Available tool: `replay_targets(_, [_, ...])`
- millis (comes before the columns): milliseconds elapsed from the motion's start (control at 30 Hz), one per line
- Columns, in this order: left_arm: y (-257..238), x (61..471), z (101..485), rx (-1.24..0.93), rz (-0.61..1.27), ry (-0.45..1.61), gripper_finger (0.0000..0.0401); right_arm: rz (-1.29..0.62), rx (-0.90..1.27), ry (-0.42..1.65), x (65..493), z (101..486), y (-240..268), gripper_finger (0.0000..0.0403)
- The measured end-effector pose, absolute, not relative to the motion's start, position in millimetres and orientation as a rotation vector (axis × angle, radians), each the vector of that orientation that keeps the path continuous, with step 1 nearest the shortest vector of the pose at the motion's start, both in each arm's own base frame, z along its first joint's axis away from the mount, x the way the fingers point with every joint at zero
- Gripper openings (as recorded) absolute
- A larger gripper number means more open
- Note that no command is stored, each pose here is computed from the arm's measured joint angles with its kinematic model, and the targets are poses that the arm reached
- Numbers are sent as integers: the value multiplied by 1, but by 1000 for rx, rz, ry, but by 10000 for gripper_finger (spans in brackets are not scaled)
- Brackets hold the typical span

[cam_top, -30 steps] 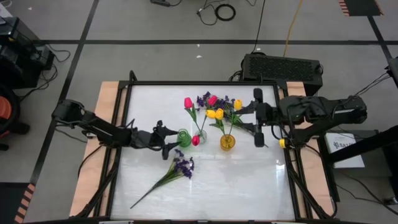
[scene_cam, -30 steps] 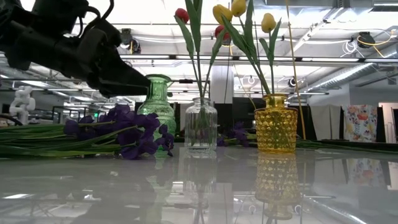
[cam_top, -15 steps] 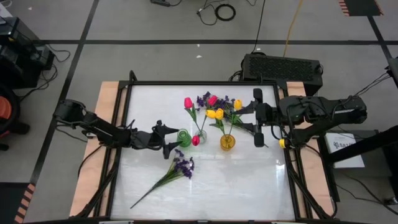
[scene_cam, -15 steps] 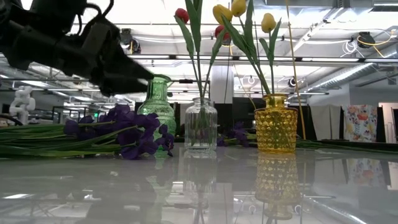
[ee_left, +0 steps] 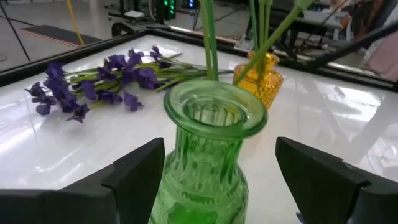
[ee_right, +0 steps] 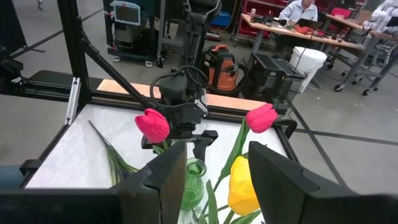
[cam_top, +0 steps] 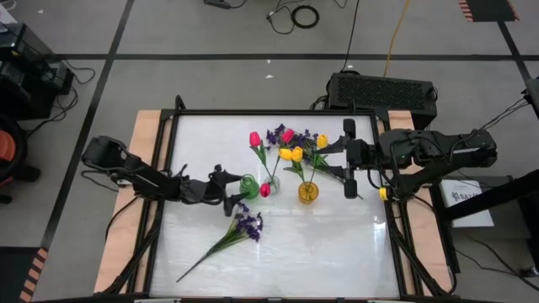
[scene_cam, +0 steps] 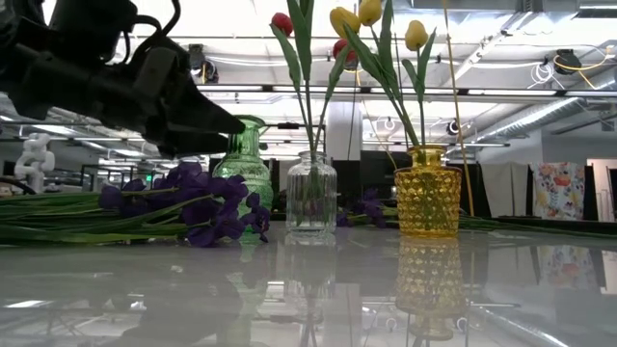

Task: Sort flowers into vase by color
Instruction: Adjust the green vase on the table

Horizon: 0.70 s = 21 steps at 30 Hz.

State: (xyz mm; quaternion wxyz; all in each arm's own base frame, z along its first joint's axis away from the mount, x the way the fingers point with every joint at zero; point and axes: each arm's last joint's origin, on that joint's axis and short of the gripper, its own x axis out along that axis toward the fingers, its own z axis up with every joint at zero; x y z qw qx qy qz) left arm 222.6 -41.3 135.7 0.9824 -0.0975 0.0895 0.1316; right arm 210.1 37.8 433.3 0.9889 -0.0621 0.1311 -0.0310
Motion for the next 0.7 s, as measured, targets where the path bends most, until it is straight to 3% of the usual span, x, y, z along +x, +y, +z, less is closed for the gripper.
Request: replay_targets(700, [-42, 228, 133, -111, 257, 144, 314, -54, -157, 265, 210, 433, 38, 164])
